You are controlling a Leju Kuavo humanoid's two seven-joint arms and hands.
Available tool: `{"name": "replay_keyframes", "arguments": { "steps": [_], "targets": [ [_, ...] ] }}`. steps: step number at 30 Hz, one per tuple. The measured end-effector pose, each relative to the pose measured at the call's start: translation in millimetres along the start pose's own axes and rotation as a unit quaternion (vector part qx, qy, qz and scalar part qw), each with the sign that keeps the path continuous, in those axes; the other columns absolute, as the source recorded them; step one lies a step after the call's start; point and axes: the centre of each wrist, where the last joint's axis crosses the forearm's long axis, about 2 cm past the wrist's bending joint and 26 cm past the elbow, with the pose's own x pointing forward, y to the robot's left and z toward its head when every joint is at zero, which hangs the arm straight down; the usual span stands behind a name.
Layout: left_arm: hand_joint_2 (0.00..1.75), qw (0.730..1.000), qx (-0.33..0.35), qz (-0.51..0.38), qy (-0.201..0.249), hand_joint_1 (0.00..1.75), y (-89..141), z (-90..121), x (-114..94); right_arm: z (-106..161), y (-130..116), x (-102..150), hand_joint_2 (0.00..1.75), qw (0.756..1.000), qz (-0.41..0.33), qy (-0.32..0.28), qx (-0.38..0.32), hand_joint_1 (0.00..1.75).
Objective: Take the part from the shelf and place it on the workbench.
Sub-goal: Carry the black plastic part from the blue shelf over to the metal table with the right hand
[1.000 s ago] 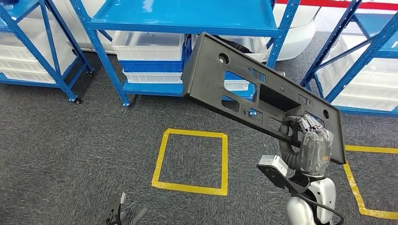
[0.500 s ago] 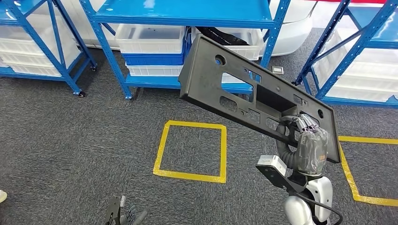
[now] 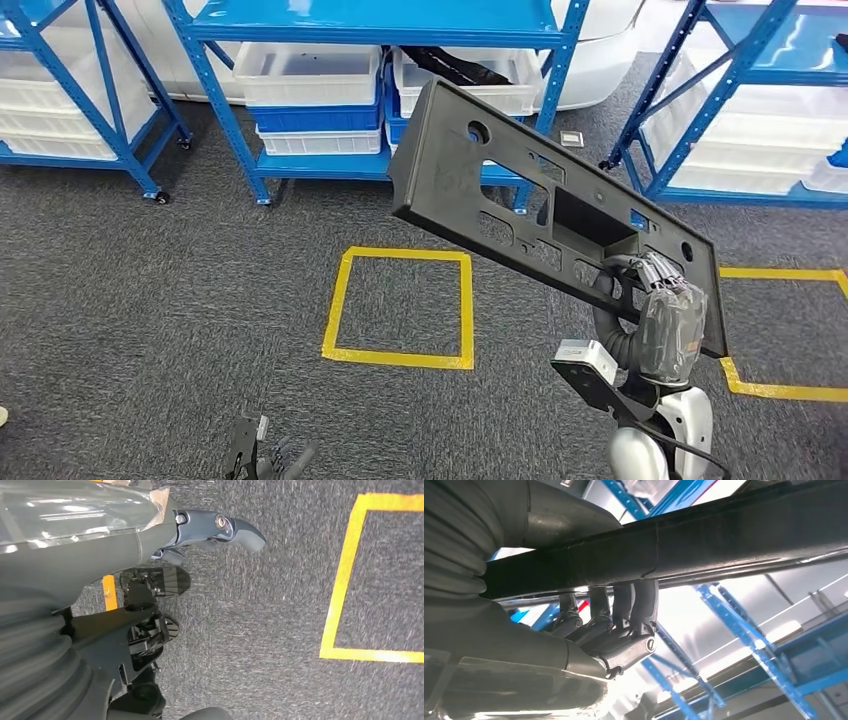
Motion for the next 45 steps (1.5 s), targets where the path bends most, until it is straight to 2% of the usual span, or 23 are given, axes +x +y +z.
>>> {"name": "replay_keyframes", "arguments": {
  "steps": [23,45],
  "targets": [
    [1.75,1.000,0.006,0.004,0.004,0.00,2.4,2.0,-5.8,0.0,-9.1,4.1,1.75,1.000,-0.010,0.009,-0.010,1.75],
    [1.75,1.000,0.009,0.000,0.002,0.00,5.0,2.5,-7.4,10.6,-10.1,1.9,1.75,1.000,-0.010,0.018,0.007,1.75]
  ]
}}
